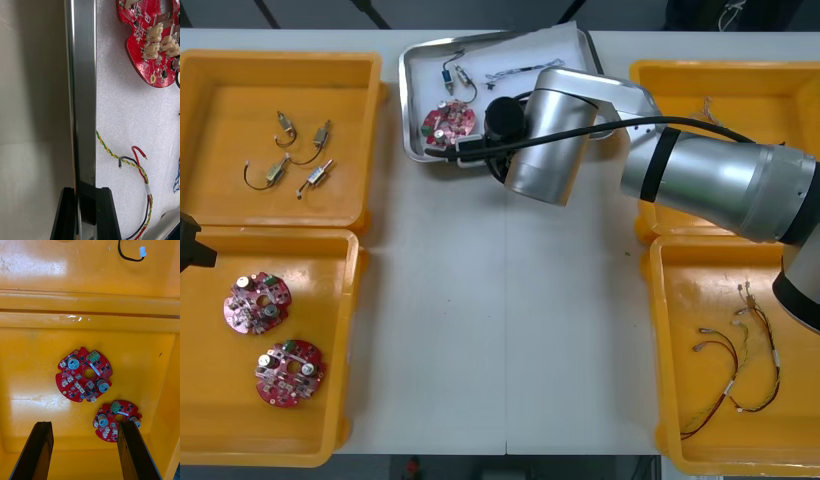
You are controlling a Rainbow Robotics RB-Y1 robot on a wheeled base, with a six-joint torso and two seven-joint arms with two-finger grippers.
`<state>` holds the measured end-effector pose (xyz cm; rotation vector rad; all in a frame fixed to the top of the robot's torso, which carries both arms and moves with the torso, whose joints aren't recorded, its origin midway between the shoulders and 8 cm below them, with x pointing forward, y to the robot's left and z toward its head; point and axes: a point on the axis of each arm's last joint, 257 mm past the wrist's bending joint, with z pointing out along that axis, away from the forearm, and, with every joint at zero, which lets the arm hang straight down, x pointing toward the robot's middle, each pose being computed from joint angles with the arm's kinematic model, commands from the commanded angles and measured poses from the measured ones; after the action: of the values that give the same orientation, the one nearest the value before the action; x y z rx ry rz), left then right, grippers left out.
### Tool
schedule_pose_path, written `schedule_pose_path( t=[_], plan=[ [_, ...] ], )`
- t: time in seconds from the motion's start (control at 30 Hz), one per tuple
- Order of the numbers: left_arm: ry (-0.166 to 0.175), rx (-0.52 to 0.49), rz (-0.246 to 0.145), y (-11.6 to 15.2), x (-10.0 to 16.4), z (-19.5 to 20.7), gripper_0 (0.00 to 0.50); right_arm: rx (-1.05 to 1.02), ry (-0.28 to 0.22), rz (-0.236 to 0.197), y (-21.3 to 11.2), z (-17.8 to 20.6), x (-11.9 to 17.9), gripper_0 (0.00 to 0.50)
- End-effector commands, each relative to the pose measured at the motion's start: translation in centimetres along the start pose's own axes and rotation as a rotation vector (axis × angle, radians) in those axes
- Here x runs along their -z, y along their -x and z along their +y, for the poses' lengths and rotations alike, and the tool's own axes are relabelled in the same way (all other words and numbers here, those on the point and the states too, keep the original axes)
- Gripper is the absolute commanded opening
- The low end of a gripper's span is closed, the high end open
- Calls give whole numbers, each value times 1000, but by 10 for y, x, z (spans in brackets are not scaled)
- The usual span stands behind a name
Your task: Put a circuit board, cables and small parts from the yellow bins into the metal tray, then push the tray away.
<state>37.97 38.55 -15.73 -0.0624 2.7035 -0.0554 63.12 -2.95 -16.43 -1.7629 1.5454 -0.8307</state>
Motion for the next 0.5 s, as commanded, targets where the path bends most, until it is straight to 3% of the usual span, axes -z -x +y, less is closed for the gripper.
schedule_pose_path(
  t=[0.03,0.27,0.5],
  plan=[
    [57,-28,18,-5,5,13,500,25,-65,-12,19,-42,11,0],
    [57,-28,18,-5,5,13,500,-2,-78,-16,19,-50,4,0],
    [57,-28,18,-5,5,13,500,-27,-61,-18,21,-45,3,0]
  ],
)
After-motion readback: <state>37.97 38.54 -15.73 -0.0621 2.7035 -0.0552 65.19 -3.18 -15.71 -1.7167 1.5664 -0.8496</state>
